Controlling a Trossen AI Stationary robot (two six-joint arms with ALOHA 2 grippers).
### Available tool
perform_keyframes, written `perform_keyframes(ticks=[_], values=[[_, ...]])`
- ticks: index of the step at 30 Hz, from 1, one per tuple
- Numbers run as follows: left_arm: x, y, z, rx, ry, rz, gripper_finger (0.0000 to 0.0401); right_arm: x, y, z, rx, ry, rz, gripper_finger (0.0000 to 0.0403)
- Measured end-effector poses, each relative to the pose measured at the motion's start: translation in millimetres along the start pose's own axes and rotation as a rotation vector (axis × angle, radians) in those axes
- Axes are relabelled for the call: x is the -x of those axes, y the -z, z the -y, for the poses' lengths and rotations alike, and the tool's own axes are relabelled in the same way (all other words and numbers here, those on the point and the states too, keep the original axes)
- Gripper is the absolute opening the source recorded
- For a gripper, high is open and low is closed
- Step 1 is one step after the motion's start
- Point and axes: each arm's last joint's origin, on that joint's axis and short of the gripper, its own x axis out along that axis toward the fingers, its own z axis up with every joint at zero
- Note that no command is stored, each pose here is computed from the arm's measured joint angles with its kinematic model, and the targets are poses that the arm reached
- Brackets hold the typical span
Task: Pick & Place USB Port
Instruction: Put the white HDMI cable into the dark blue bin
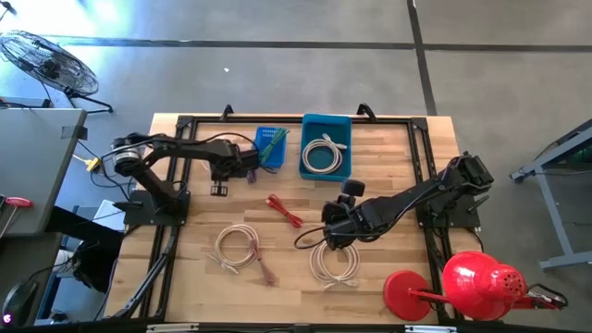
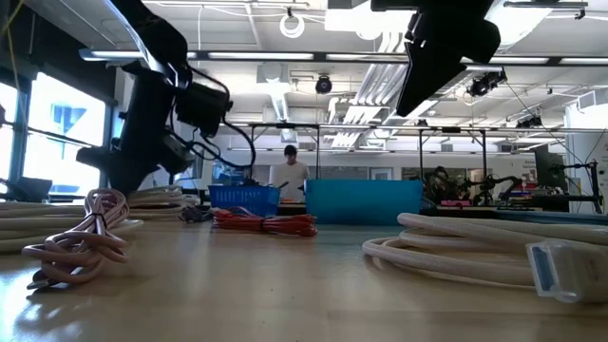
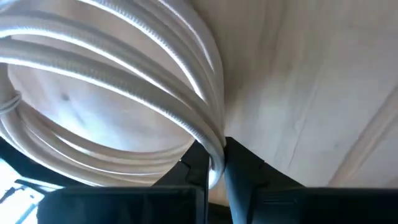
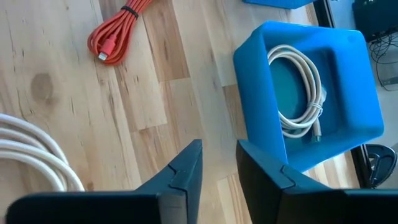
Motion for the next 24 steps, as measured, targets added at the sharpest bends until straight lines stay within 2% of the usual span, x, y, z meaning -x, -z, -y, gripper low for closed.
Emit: perform_keyframes(ticks=[6, 12, 17, 24], values=[[29, 11, 4, 0.033, -0.085, 0.067, 0.0016, 0, 0, 0, 0.000, 0.012, 0.006, 0.0063], [77, 36, 7, 0.096, -0.194, 0.096, 0.0008, 0, -2, 0, -0.009, 0.010, 0.020, 0.0053], [121, 60, 15, 0.146, -0.238, 0.292, 0.0008, 0, -7, -3, -0.013, -0.035, 0.056, 0.0066], [166, 103, 33, 0.202, -0.226, 0.702, 0.0008, 2, -18, -8, 0.016, -0.088, 0.154, 0.0126]])
